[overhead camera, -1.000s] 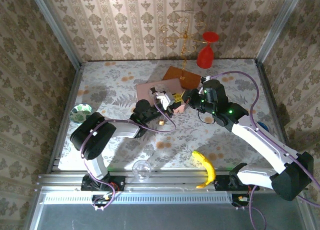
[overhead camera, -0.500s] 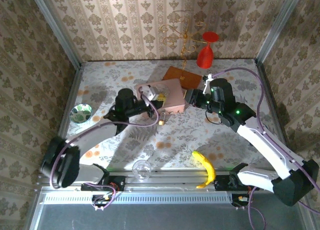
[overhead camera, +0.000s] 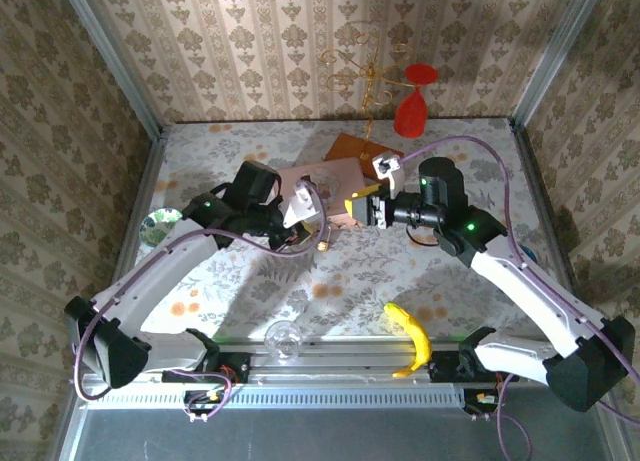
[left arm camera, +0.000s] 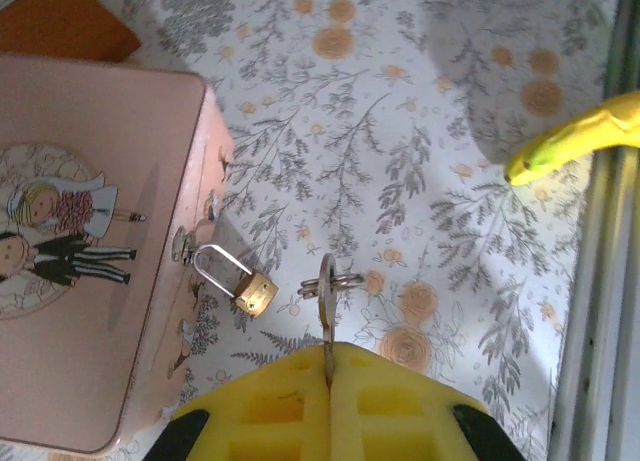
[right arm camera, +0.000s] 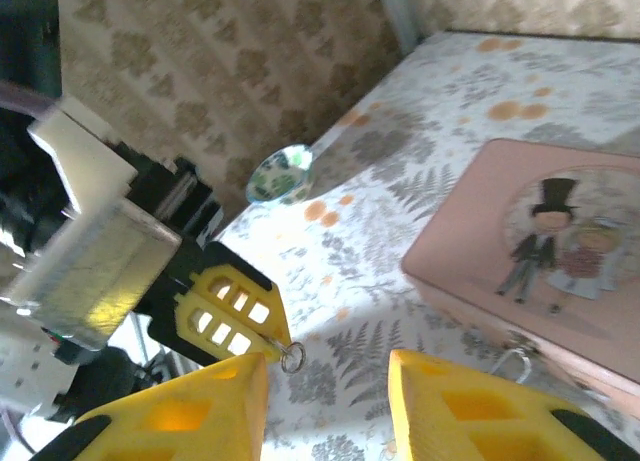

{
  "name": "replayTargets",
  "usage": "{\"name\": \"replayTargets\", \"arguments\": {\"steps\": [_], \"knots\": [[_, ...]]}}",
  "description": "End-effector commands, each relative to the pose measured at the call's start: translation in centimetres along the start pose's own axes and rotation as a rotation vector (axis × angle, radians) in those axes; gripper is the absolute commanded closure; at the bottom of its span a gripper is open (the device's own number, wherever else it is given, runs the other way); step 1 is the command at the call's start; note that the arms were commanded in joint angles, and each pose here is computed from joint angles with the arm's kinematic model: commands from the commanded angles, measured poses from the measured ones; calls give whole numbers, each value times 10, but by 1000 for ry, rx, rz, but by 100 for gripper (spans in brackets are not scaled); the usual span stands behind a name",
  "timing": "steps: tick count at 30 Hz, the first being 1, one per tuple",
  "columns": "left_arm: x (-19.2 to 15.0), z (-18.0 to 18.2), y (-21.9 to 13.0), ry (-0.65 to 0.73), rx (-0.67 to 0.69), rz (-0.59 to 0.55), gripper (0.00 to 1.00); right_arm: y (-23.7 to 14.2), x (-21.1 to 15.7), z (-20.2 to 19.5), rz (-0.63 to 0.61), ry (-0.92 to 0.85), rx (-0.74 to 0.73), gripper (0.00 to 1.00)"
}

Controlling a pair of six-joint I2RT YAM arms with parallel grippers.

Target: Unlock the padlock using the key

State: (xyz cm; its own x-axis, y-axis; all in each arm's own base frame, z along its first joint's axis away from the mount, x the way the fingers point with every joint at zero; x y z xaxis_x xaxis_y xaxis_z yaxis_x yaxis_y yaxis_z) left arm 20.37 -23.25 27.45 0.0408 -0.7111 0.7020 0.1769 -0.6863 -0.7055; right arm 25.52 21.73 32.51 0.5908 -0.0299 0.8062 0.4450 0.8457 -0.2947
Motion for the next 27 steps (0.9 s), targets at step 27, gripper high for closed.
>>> {"name": "replayTargets", "arguments": {"steps": [27], "knots": [[12, -39, -22, 202, -144, -89, 100, 31, -41, 46, 233, -118, 390, 71]]}}
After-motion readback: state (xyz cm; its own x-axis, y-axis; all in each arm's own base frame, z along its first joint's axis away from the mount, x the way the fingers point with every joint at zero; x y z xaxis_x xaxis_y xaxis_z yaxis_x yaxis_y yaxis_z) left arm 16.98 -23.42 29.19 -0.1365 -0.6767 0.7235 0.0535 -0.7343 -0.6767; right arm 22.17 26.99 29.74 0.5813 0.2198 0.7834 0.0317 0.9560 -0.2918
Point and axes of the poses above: each hand's point on the last joint's axis, 136 mm out from that joint toward the fingers, its own y axis out along the fingers, its own z axis along the line the jaws close on, x = y × z, the point moved 5 cm from there along -y, back along the fingers, and after that the axes turned 5 degrees about y, right-handed, at the moved point
